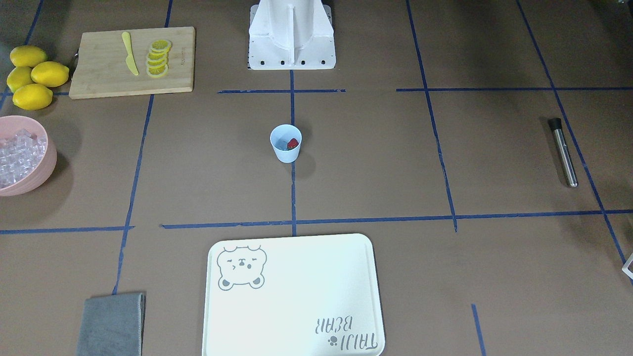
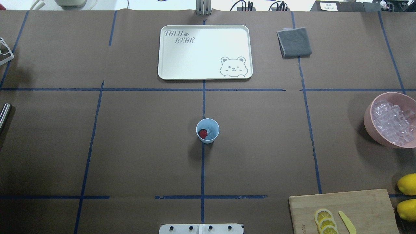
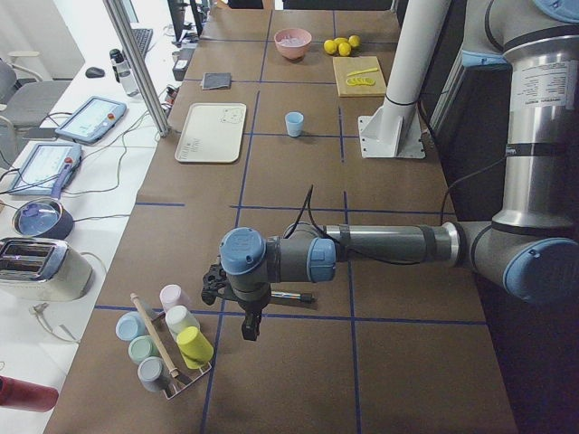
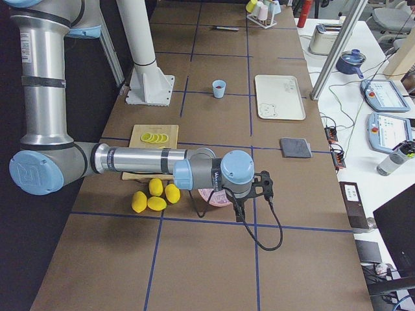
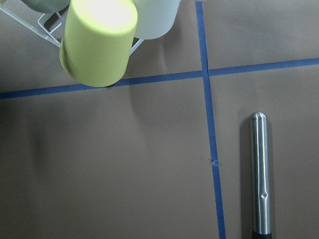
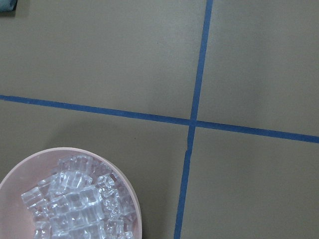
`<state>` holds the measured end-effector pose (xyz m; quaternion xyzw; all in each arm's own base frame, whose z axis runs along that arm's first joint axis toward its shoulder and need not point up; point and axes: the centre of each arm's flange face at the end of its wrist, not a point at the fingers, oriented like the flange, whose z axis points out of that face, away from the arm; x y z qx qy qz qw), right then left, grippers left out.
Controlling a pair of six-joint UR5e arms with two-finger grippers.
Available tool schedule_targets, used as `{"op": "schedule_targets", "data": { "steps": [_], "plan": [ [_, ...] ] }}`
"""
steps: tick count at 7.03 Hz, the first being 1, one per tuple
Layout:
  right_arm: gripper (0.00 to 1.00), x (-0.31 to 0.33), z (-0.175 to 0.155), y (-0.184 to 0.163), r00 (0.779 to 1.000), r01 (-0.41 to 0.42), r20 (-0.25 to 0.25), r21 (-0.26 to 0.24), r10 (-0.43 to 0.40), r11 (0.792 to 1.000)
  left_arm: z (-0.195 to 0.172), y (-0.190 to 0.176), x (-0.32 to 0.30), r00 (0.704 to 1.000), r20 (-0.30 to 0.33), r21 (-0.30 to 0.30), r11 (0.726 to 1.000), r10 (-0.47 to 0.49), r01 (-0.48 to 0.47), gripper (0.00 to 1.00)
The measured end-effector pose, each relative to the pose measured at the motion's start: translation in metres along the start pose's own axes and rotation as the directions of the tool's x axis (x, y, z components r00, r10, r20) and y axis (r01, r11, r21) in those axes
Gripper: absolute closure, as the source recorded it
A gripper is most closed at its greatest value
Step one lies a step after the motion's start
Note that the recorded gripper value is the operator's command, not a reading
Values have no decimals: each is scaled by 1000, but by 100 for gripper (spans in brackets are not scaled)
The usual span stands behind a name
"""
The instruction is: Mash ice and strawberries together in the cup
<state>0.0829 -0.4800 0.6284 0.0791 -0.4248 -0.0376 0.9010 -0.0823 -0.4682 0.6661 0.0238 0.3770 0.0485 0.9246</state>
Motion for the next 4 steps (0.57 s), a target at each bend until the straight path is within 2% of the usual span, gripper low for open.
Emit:
{"op": "schedule_targets", "data": {
  "steps": [4],
  "plan": [
    [1, -2, -1, -5, 1000, 8, -4, 2, -8, 1000, 0, 0, 0, 1000, 0, 0, 1000, 0, 0, 0]
  ]
}}
